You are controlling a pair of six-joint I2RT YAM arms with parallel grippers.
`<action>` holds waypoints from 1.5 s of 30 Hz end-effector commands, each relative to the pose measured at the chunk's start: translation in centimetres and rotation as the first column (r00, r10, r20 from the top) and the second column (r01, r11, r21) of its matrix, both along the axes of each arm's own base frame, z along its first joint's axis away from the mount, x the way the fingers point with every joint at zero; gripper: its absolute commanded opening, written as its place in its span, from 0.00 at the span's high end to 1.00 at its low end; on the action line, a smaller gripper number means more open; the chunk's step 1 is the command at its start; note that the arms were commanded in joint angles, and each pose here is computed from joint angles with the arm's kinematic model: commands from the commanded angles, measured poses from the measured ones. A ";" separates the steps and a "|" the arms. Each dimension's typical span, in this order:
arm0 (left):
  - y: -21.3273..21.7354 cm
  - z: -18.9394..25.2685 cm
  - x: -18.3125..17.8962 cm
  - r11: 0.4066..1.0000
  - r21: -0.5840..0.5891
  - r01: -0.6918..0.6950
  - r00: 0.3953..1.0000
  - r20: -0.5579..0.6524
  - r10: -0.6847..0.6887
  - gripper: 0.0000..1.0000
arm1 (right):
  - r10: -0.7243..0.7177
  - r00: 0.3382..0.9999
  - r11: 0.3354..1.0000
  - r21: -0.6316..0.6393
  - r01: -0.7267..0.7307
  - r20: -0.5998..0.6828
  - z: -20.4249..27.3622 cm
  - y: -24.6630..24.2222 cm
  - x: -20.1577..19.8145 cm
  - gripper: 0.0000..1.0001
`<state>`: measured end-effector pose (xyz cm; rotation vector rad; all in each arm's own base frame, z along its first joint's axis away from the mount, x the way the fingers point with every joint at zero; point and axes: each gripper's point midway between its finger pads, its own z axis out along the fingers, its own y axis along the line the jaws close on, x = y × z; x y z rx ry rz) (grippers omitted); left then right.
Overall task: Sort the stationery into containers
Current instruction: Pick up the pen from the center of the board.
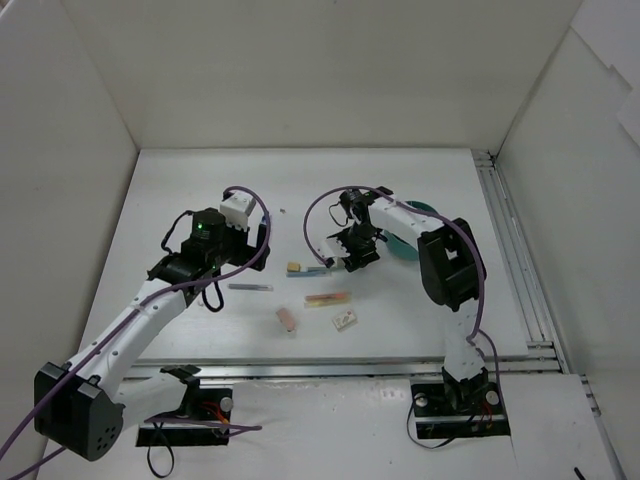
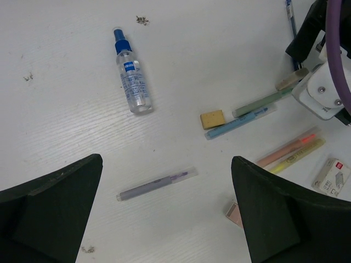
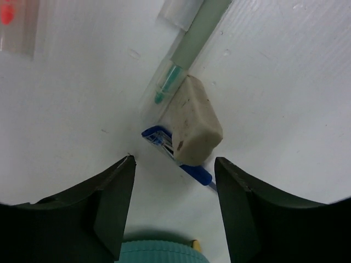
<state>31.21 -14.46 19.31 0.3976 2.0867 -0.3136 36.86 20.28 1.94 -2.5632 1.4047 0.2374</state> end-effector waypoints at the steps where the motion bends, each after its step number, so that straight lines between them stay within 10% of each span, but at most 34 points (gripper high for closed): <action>1: 0.3 1.0 1.1 1.000 -0.001 -0.029 0.999 0.036 0.029 0.00 | -0.001 1.000 0.999 0.038 0.000 0.002 0.5 0.5 0.6 0.45; 30: 0.8 1.4 2.1 0.998 0.018 -0.066 0.996 0.065 0.064 0.00 | -0.133 0.989 0.964 0.238 0.116 0.057 2.6 3.7 5.0 1.00; 41: 1.8 3.4 1.0 0.992 -0.034 -0.123 0.985 0.116 0.126 0.00 | -0.247 0.966 0.691 0.686 0.228 -0.072 17.9 10.0 4.9 1.00; 44: 2.9 4.0 0.9 0.979 -0.054 -0.196 0.971 0.129 0.202 0.00 | -0.389 0.919 0.545 0.788 0.287 -0.065 21.0 10.4 6.3 1.00; 45: 2.9 4.1 0.8 0.978 -0.061 -0.199 0.970 0.127 0.206 0.00 | -0.503 0.863 0.386 0.883 0.268 -0.042 25.2 10.6 8.9 1.00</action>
